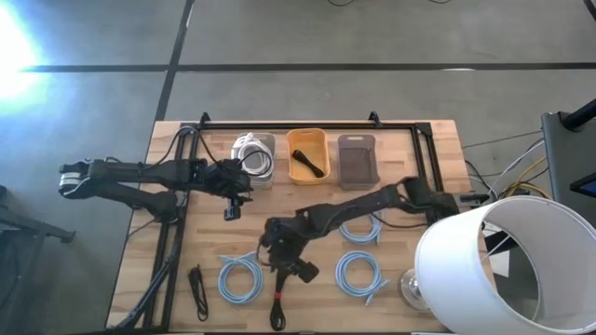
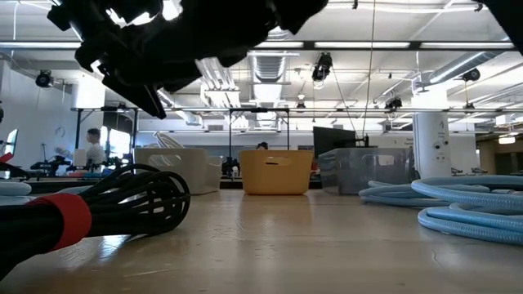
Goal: Sort HDMI cables
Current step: Put the right black HDMI cable into the yellow bin
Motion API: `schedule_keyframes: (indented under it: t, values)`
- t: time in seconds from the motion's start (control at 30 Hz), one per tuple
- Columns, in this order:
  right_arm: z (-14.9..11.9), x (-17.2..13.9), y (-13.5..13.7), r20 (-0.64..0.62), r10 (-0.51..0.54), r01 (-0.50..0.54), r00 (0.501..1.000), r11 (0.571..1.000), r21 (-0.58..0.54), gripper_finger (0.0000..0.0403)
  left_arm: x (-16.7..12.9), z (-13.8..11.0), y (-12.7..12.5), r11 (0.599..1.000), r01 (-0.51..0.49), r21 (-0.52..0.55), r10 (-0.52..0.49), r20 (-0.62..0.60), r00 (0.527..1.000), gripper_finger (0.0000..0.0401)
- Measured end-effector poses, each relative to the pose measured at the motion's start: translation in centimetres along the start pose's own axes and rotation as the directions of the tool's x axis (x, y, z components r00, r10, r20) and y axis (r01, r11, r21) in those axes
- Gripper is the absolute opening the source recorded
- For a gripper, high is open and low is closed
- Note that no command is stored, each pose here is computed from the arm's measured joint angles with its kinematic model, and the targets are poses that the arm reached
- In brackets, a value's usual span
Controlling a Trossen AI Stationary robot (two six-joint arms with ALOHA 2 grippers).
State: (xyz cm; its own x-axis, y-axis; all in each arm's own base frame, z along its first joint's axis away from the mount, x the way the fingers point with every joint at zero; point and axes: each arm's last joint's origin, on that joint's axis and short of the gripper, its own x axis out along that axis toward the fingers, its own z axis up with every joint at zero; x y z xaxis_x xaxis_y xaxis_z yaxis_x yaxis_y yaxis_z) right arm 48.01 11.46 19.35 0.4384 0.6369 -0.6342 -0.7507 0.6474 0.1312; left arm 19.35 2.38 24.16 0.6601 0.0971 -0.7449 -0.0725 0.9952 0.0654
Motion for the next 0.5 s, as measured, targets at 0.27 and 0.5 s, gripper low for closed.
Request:
schedule_keyframes:
  t: [0.27, 0.5]
  values:
    - [0.1, 1.8, -1.6, -0.026, 0.085, -0.087, 0.996, 0.993, -0.08, 0.0185, 0.0, 0.0, 0.0, 1.0, -0.001, 0.017, 0.001, 0.0, 1.0, 0.0154]
    - [-0.7, 2.8, -2.6, -0.052, 0.093, -0.097, 0.994, 0.992, -0.077, 0.0185, 0.0, 0.0, 0.0, 1.0, 0.0, 0.023, 0.0, 0.005, 1.0, 0.0154]
